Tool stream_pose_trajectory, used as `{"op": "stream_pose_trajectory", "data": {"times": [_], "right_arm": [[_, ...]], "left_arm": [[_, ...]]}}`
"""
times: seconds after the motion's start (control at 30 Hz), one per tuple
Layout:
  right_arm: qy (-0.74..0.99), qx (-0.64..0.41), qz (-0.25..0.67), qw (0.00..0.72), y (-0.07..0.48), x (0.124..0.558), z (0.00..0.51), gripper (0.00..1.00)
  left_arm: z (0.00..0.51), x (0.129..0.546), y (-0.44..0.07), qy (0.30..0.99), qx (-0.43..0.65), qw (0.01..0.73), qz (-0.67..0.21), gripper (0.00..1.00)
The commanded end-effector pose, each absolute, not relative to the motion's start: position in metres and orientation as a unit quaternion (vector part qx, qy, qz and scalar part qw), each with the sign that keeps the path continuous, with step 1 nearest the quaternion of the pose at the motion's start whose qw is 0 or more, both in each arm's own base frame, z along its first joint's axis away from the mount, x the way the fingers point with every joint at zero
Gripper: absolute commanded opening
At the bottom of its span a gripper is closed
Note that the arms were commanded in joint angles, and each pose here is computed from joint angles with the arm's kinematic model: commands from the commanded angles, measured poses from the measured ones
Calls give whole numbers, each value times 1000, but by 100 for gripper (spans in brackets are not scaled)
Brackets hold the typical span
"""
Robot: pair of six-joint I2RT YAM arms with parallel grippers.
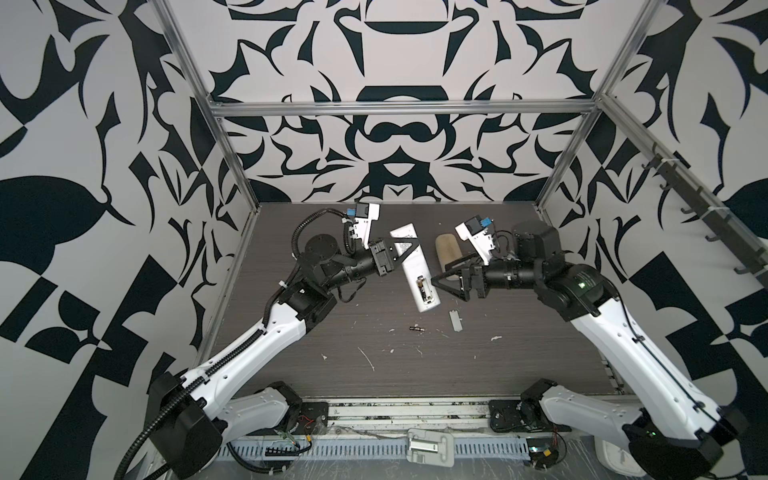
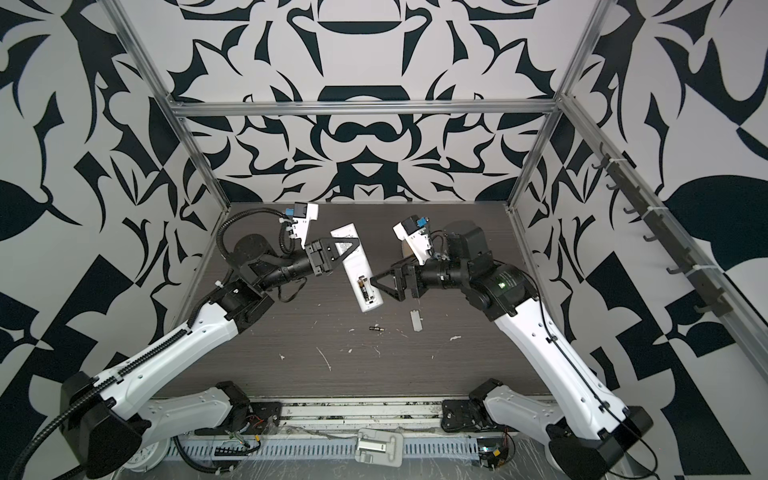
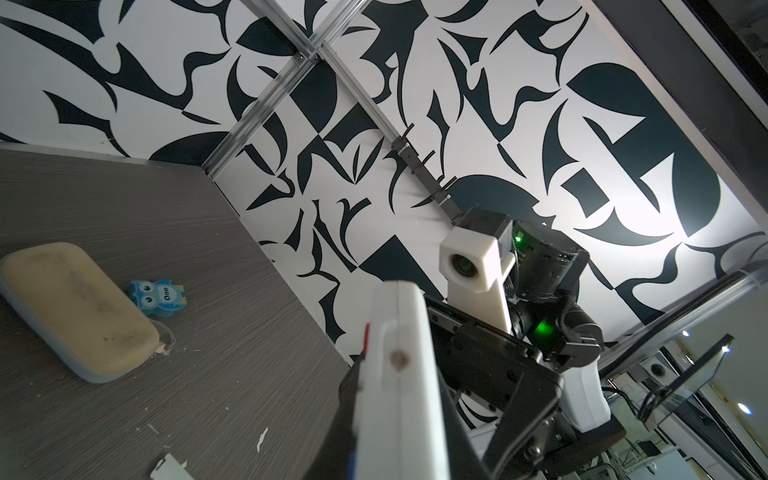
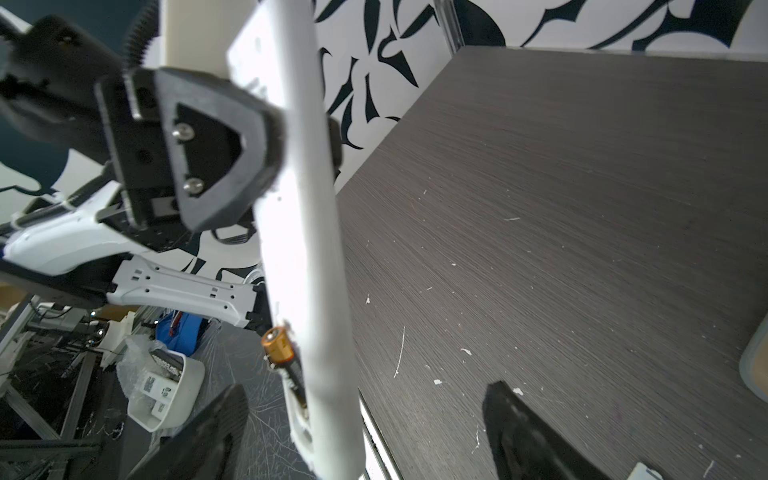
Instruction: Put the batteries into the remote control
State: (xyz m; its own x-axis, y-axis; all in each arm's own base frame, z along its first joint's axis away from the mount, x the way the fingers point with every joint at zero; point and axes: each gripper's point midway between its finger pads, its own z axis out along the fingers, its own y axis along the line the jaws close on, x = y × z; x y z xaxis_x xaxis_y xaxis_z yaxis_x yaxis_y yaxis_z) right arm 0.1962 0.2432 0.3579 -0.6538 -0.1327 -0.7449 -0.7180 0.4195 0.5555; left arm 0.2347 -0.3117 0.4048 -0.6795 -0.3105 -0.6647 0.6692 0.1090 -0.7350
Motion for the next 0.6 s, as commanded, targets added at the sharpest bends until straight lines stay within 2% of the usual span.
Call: {"op": "stream_pose_trajectory", "data": {"times": [0.0,0.57], "right_arm": [[742,-313,501,317,252,180,372,99],[713,-316,560,280,273,183,380,100]], "left_arm": [[434,223,-308,618,165,384,-666,0],[437,214,-313,621,189,358,-671,0]]}}
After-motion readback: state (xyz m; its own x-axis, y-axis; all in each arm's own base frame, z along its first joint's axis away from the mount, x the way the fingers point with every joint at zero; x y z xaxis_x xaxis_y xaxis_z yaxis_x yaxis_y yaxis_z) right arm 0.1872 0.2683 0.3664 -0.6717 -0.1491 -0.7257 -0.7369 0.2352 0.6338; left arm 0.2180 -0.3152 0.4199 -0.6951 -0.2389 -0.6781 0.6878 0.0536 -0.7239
